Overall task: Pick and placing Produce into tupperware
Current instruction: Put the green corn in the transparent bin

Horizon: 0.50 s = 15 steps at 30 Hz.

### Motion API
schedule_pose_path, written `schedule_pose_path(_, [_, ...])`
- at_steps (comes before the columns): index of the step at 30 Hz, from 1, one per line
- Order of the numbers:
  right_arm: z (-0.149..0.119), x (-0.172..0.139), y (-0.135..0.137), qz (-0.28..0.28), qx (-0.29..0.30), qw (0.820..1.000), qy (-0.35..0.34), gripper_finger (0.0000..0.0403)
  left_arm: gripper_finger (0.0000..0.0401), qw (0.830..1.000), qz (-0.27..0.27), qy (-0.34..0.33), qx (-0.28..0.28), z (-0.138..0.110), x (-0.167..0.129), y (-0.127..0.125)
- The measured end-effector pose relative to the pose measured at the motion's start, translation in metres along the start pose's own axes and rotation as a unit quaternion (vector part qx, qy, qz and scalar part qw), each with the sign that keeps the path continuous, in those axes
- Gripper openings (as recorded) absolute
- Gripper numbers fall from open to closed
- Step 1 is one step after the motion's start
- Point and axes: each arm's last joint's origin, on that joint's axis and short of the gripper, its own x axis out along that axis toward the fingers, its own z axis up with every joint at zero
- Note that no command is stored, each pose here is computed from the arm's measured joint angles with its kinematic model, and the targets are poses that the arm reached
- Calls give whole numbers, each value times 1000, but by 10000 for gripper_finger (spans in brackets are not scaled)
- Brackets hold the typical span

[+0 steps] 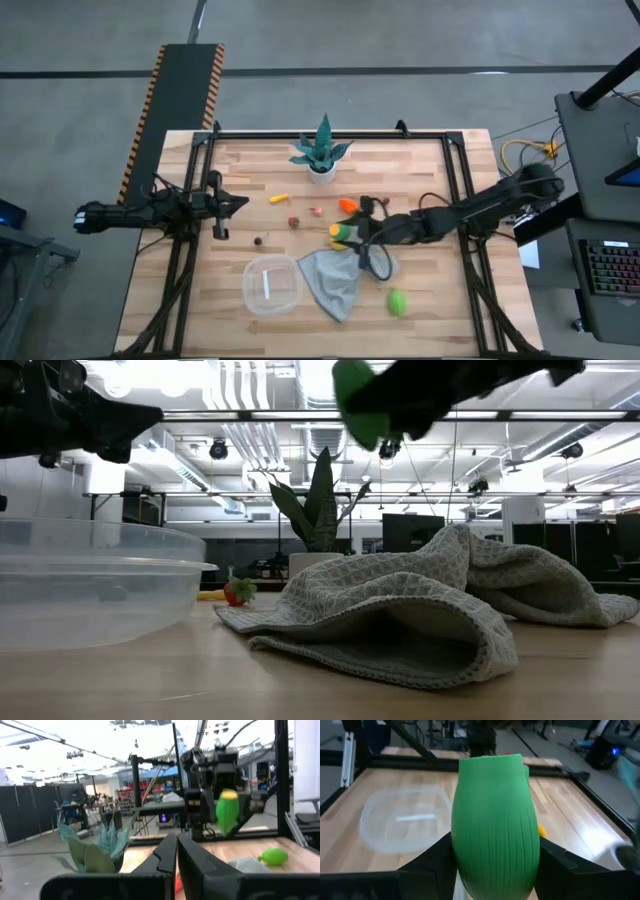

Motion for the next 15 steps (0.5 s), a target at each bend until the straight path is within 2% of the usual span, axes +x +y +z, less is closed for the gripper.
schedule_pose_path(7, [14,61,18,28,-27,999,2,184,0,998,-48,-25,-6,4,0,-2])
schedule_pose_path(9, [19,77,24,38,-36,999,-2,184,0,997,-69,-27,-28,4,0,-4])
schedule_pose_path(12, [29,95,31,39,-41,998,-14,184,0,995,-82,-24,-52,4,0,-4])
schedule_pose_path(15, [40,104,32,37,-49,998,-28,184,5,995,-96,-9,-36,0,1,-6])
